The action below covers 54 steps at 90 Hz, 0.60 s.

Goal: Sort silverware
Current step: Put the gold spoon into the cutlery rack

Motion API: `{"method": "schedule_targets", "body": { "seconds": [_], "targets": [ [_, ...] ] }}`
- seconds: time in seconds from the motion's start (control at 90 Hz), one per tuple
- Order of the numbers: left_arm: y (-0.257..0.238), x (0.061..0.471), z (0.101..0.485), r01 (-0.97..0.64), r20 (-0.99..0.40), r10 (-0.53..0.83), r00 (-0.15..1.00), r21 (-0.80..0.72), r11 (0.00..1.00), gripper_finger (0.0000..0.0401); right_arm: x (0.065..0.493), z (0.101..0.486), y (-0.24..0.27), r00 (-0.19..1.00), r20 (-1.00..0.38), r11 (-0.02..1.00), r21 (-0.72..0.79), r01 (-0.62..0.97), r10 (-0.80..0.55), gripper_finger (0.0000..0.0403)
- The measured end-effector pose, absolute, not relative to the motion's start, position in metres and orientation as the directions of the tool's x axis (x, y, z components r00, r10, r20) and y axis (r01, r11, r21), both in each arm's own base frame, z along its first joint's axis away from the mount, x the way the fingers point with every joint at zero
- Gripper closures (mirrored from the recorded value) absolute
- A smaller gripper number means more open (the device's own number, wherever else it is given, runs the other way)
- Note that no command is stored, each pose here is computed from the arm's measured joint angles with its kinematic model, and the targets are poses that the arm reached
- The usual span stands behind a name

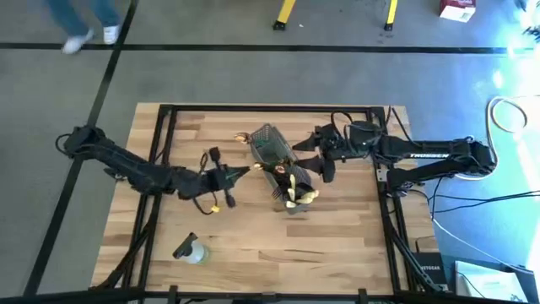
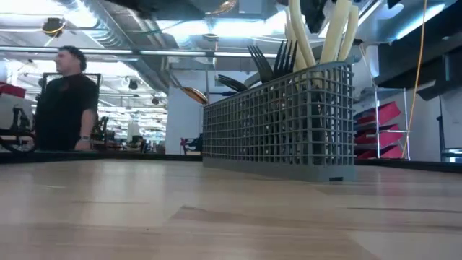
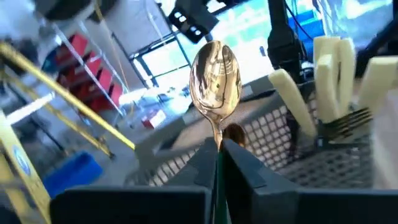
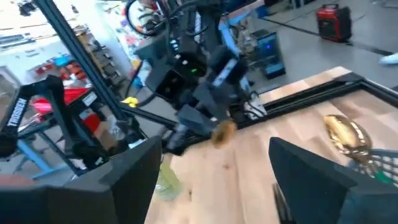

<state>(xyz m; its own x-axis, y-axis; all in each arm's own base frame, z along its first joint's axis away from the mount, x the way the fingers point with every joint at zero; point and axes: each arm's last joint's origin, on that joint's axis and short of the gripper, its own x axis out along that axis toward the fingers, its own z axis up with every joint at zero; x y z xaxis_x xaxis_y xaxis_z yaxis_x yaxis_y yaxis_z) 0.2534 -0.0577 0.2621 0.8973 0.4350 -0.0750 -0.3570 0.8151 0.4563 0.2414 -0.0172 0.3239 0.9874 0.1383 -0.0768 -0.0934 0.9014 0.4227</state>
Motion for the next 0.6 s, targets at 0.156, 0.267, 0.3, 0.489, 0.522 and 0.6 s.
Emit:
{"method": "schedule_targets", "body": {
  "seconds": [0.156,0.267,0.3,0.489,0.522,0.6],
  "targets": [
    [-0.037,0.283,0.266,-0.307,-0.089,0.425,0.901,0.560,0.769,0.0401,0.240,0.328,-0.017,0.988,-0.038,0.890,0.440,-0.118,0.149,0.0123],
    [-0.031,0.304,0.265,-0.278,-0.105,0.422,0.900,0.608,0.743,0.0401,0.241,0.322,-0.017,0.987,-0.102,0.883,0.465,-0.064,0.125,0.0123],
    [-0.030,0.309,0.264,-0.266,-0.108,0.418,0.902,0.625,0.734,0.0401,0.240,0.319,-0.018,0.986,-0.132,0.885,0.465,-0.026,0.098,0.0123],
    [-0.033,0.330,0.264,-0.230,-0.108,0.414,0.904,0.692,0.684,0.0401,0.235,0.316,-0.020,0.982,-0.187,0.917,0.394,0.068,0.007,0.0123],
    [-0.033,0.332,0.265,-0.227,-0.103,0.408,0.907,0.696,0.681,0.0401,0.235,0.315,-0.021,0.980,-0.200,0.914,0.396,0.082,-0.001,0.0123],
    [-0.034,0.334,0.267,-0.232,-0.082,0.392,0.916,0.690,0.685,0.0401,0.237,0.310,-0.021,0.970,-0.242,0.908,0.402,0.117,-0.018,0.0123]
  ]
}}
